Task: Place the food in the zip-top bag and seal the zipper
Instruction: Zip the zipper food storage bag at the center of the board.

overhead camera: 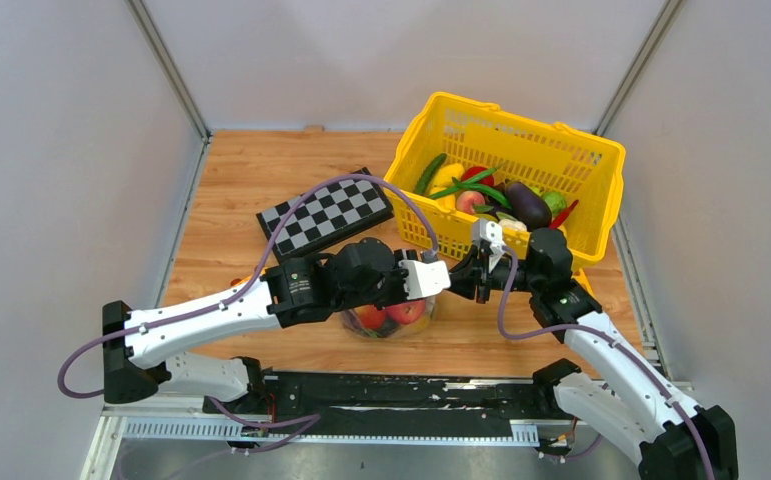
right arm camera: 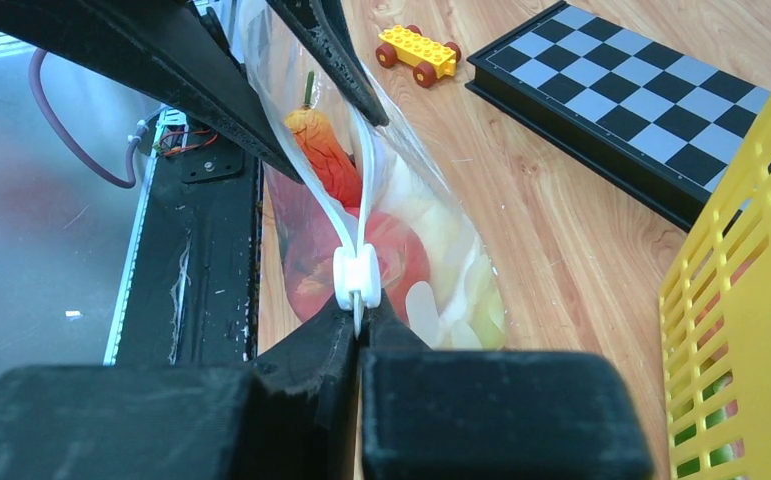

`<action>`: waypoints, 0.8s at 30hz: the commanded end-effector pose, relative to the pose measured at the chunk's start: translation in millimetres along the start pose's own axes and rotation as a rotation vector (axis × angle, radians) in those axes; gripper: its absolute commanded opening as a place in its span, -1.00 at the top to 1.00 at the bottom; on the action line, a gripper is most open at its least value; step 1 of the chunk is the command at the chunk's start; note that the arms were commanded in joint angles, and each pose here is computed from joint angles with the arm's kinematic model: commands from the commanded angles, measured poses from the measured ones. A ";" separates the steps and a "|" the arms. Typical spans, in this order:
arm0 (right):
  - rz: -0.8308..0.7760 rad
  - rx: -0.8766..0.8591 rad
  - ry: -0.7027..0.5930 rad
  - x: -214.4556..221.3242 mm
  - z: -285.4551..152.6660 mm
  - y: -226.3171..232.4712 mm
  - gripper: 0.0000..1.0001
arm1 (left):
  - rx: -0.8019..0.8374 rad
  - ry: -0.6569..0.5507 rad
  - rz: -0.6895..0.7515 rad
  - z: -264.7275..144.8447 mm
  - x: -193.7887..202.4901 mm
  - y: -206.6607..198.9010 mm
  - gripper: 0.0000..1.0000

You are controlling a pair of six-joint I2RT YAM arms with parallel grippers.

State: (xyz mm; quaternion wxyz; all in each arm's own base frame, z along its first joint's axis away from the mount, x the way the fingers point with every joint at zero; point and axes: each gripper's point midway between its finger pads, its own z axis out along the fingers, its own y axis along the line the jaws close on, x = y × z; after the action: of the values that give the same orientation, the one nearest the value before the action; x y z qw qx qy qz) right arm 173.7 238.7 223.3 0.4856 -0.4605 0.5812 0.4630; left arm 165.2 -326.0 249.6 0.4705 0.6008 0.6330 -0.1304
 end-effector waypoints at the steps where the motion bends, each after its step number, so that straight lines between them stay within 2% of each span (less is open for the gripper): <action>1: -0.071 -0.024 -0.057 -26.8 -1.2 4.6 1.00 | 0.002 -0.072 -0.031 -7.6 -15.0 2.2 0.23; 12: -0.079 -0.051 -0.059 -27.6 -2.6 11.1 1.00 | 0.023 -0.103 -0.042 -7.9 -21.9 -0.6 1.00; 15: -0.087 -0.047 -0.052 -26.3 -3.8 11.8 0.95 | 0.026 -0.109 -0.040 -9.1 -23.0 -0.9 1.00; 16: -0.094 -0.046 -0.051 -26.4 -4.5 12.1 0.89 | 0.030 -0.111 -0.039 -9.6 -22.8 -1.7 1.00; 18: -0.110 -0.032 -0.060 -29.0 -6.5 12.7 0.57 | 0.040 -0.116 -0.036 -9.9 -22.7 -3.7 1.00; 20: -0.126 -0.020 -0.069 -29.0 -7.8 13.0 0.35 | 0.044 -0.123 -0.036 -10.9 -23.4 -4.5 1.00; 22: -0.138 0.002 -0.076 -28.0 -8.9 10.7 0.23 | 0.049 -0.132 -0.036 -12.0 -24.2 -5.2 1.00; 24: -0.155 0.012 -0.077 -26.0 -9.4 9.5 0.21 | 0.051 -0.140 -0.037 -12.9 -25.6 -5.3 1.00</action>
State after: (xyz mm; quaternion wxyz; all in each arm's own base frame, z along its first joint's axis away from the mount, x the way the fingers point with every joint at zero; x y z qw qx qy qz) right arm 163.1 234.7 240.9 0.5118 -0.4728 0.5529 0.4569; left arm 152.2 -329.9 248.0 0.4604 0.6083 0.6246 -0.1669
